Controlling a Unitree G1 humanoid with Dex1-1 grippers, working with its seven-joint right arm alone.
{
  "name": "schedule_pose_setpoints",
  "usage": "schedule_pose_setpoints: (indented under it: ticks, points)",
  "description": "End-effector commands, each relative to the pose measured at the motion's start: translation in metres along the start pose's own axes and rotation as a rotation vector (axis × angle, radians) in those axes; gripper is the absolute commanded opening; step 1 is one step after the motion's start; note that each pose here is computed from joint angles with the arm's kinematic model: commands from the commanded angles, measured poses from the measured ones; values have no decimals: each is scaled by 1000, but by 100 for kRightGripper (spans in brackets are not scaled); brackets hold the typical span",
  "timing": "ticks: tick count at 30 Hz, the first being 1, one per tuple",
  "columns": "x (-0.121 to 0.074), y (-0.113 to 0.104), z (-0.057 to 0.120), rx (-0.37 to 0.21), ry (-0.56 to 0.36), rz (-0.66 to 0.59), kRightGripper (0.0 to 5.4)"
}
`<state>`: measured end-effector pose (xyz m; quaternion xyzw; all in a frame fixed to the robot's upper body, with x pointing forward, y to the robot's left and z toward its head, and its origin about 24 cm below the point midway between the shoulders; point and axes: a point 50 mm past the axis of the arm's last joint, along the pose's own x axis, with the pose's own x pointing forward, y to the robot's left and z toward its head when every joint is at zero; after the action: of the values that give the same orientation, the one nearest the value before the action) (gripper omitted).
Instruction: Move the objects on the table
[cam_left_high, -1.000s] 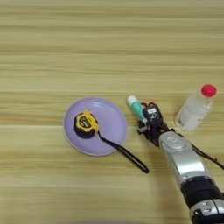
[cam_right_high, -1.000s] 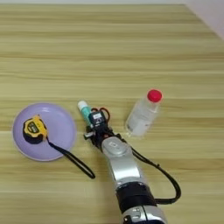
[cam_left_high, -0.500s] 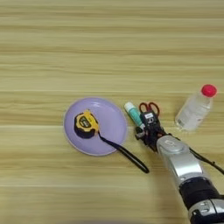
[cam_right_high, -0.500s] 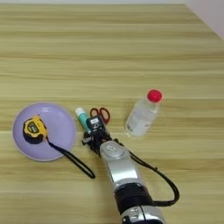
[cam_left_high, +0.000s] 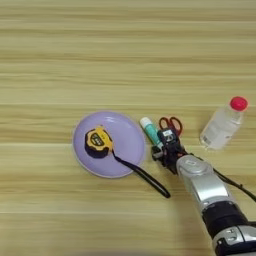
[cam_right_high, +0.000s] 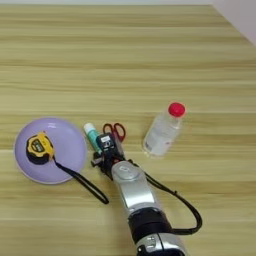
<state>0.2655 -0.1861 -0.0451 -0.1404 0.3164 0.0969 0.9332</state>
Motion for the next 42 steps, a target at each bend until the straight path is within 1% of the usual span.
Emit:
schedule_pose_setpoints:
  ticks: [1,2,4,5,6,9,10,11,15,16,17,24,27,31,34,36,42]
  points:
    - [2,-9,28,-65,-79,-15,167]
    - [2,-9,26,-84,-71,-15,167]
    - [2,-8,23,-148,-55,-22,166]
    - [2,-8,21,-163,-48,-16,166]
    - [2,-7,21,-164,-45,-14,166]
    - [3,-8,21,-144,-47,-14,166]
    - [3,-8,21,-128,-47,-11,202]
    - [3,-8,23,-115,-52,-13,204]
    - [2,-11,26,-73,-67,-27,251]
    - [2,-11,27,-68,-70,-28,251]
    - [2,-12,27,-61,-73,-30,267]
    - [1,-13,30,-33,-85,-37,329]
    - [1,-13,30,-22,-90,-36,365]
    - [0,-15,36,7,-125,-49,403]
    - [-1,-17,40,6,-159,-72,428]
    - [-2,-20,44,-7,-186,-99,451]
    - [-4,-22,50,1,-237,-117,532]
